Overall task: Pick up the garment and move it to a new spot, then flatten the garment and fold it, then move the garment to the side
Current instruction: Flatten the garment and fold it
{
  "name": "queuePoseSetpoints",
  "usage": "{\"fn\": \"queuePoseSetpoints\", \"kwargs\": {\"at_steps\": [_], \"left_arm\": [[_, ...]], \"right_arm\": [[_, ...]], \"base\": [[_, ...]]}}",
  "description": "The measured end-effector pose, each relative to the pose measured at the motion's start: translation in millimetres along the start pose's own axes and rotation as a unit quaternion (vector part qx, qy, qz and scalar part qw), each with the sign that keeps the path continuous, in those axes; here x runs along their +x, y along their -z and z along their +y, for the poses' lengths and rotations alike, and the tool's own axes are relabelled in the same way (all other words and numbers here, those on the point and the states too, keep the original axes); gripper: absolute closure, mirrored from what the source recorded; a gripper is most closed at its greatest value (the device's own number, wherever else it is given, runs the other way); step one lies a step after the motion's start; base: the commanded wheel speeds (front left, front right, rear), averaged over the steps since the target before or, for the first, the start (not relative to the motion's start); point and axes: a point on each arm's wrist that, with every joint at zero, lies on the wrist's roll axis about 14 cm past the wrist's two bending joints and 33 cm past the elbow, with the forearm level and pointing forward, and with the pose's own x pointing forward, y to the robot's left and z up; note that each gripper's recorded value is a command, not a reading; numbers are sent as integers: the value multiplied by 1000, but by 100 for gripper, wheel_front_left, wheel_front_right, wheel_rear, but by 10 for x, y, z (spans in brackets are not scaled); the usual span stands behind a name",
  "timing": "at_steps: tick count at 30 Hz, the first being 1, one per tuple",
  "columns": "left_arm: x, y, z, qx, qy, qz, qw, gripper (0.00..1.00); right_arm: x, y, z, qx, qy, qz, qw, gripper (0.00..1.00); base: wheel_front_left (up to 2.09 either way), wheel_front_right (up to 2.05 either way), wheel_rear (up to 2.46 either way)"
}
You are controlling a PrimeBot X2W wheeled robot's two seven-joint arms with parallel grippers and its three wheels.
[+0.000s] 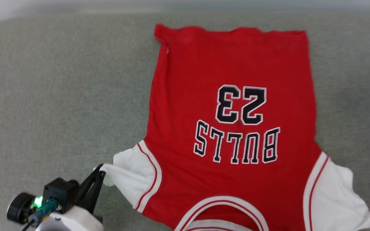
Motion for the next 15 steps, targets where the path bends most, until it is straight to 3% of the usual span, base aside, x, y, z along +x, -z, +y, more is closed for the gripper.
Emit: {"fn": "queuePoseSetpoints", "kwargs": {"at_steps": [3, 6, 11, 15], "left_arm": [[114, 14, 27, 2, -2, 1, 1000, 100], [201, 80, 63, 2, -6, 10, 1000, 100], [353, 158, 105, 8, -2, 20, 1000, 100], [442, 241, 114, 8, -2, 29, 1000, 100]], "right_arm": [[346, 142, 41, 0, -18, 62, 998, 0], [634, 432, 164, 6, -46, 155, 987, 0], [844, 1068, 295, 36, -81, 336, 938, 0], [988, 1412, 254, 64, -72, 421, 902, 0]], "base": [[0, 0, 0], [0, 0, 0], [0, 0, 0], [0, 0, 0]]}}
